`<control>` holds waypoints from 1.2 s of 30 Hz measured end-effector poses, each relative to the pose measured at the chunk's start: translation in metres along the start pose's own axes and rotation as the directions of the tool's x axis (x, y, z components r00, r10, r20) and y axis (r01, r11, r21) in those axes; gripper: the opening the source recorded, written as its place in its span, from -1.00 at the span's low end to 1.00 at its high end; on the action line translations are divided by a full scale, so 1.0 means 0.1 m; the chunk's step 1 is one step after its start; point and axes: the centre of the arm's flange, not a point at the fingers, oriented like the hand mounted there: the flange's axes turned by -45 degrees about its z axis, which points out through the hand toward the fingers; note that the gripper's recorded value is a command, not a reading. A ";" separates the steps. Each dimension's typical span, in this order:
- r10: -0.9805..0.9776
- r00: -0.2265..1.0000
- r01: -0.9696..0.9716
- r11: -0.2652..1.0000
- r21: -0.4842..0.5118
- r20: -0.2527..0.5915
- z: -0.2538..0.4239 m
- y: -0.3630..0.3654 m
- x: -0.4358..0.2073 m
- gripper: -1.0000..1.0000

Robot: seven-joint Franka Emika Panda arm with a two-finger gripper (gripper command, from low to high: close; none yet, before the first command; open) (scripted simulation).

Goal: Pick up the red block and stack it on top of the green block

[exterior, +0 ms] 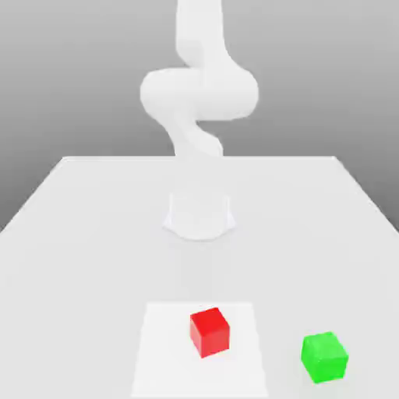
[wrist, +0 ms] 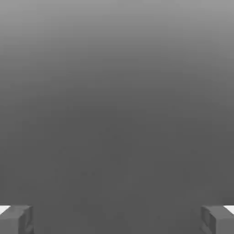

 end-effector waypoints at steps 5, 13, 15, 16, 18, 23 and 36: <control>-0.090 0.980 0.087 0.996 0.027 0.178 1.21 -0.05 -0.36 0.00; -0.232 0.875 0.200 0.973 0.118 0.425 2.69 -0.14 -1.43 0.00; -0.267 0.836 0.222 0.964 0.149 0.479 2.97 -0.16 -1.78 0.00; -0.284 0.815 0.231 0.959 0.166 0.505 3.09 -0.17 -1.96 0.00; -0.320 0.769 0.249 0.947 0.201 0.554 3.31 -0.20 -2.33 0.00; -0.360 0.709 0.264 0.933 0.245 0.606 3.73 -0.22 -2.96 0.00; -0.361 0.707 0.264 0.932 0.247 0.608 3.89 -0.22 -3.12 -1.00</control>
